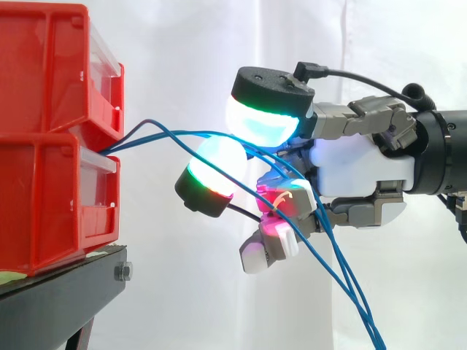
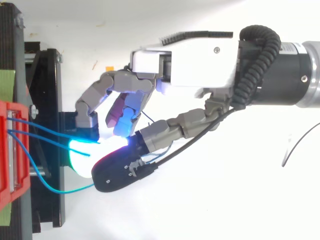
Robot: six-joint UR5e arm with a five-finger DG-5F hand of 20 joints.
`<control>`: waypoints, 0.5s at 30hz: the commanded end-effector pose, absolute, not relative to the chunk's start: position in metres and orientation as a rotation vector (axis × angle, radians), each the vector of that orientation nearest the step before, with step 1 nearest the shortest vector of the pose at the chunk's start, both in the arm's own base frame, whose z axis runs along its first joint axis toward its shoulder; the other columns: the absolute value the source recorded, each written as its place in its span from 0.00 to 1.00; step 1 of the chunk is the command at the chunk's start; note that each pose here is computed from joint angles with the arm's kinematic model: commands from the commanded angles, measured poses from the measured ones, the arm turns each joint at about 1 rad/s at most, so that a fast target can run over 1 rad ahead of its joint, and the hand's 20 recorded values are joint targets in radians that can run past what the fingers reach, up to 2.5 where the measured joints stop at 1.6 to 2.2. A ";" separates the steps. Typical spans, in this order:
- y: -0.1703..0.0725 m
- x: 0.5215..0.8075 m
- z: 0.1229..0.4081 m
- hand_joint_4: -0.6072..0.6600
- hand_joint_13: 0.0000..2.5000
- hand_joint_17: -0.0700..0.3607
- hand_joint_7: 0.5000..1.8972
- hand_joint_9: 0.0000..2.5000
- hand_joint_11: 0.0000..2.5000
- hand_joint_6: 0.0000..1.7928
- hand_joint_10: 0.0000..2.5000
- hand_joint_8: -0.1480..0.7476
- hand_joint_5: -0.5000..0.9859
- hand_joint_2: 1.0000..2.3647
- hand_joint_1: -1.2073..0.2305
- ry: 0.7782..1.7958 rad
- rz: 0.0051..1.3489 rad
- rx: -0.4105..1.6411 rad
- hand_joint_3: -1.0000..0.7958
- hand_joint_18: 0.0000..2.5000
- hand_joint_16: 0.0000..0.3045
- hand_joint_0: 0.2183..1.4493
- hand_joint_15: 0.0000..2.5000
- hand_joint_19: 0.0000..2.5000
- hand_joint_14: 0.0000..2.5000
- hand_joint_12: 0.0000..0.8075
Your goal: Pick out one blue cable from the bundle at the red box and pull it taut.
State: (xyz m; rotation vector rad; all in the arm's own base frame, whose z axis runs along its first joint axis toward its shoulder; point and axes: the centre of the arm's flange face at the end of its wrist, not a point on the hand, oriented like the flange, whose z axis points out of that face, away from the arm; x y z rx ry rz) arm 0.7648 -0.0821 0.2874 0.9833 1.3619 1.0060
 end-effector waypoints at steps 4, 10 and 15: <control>-0.082 0.766 0.291 0.54 0.44 0.30 0.20 0.46 0.45 0.53 0.01 0.50 0.20 0.01 0.33 1.357 1.011 0.983 0.41 0.31 0.09 0.39 0.23 0.13 0.01 0.38; -0.083 0.766 0.292 0.47 0.44 0.31 0.21 0.47 0.46 0.54 0.01 0.50 0.21 0.00 0.27 1.353 1.011 0.983 0.31 0.31 0.09 0.46 0.22 0.12 0.01 0.39; -0.084 0.766 0.292 0.43 0.45 0.31 0.26 0.51 0.46 0.54 0.01 0.50 0.22 0.00 0.24 1.354 1.015 0.982 0.28 0.33 0.09 0.48 0.22 0.12 0.01 0.39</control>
